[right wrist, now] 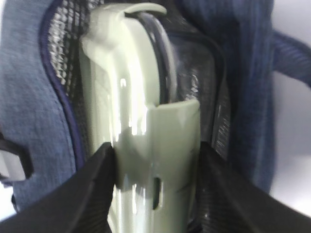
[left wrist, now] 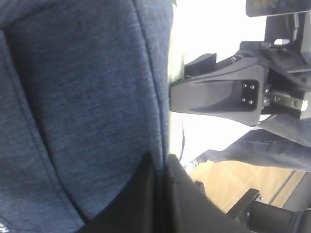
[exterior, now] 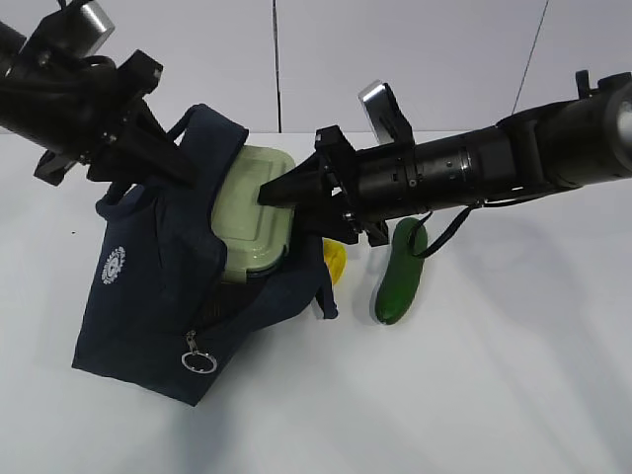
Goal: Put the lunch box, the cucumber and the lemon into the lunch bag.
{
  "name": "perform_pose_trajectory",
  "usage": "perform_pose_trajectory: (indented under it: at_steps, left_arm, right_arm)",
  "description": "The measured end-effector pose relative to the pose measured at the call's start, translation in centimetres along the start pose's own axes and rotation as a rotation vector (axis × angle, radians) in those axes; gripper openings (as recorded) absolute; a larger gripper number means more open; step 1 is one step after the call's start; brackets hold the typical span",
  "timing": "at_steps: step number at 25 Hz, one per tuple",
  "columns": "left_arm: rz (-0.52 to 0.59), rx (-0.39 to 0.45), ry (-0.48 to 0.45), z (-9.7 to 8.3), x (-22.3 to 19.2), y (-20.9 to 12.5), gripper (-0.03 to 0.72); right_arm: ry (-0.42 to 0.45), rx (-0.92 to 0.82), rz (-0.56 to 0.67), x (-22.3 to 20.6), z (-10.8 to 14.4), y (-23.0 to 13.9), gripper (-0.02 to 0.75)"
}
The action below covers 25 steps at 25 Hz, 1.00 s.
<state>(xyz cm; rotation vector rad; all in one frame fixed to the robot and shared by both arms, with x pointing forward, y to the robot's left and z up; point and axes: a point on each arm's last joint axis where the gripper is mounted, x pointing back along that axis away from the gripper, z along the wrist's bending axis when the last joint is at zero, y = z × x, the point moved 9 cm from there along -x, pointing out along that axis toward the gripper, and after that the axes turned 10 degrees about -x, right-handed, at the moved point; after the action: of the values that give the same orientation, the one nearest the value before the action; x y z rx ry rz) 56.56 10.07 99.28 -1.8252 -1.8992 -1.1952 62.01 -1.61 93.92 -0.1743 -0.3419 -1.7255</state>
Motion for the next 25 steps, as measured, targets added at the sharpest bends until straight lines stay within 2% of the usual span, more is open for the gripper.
perform_pose_trajectory:
  at_steps: [9, 14, 25]
  left_arm:
    - [-0.01, 0.015, -0.02, -0.4, 0.0, 0.2, 0.0]
    - [-0.004, 0.016, -0.026, -0.5, 0.0, 0.1, 0.0]
    - [0.001, 0.018, -0.032, -0.6, 0.0, 0.0, 0.0]
  right_arm:
    - [-0.004, 0.065, -0.018, -1.4, 1.4, 0.2, 0.372]
    - [-0.053, 0.105, 0.003, -2.2, 0.9, -0.6, 0.372]
    - [-0.081, 0.144, 0.031, -3.8, 0.3, -1.9, 0.372]
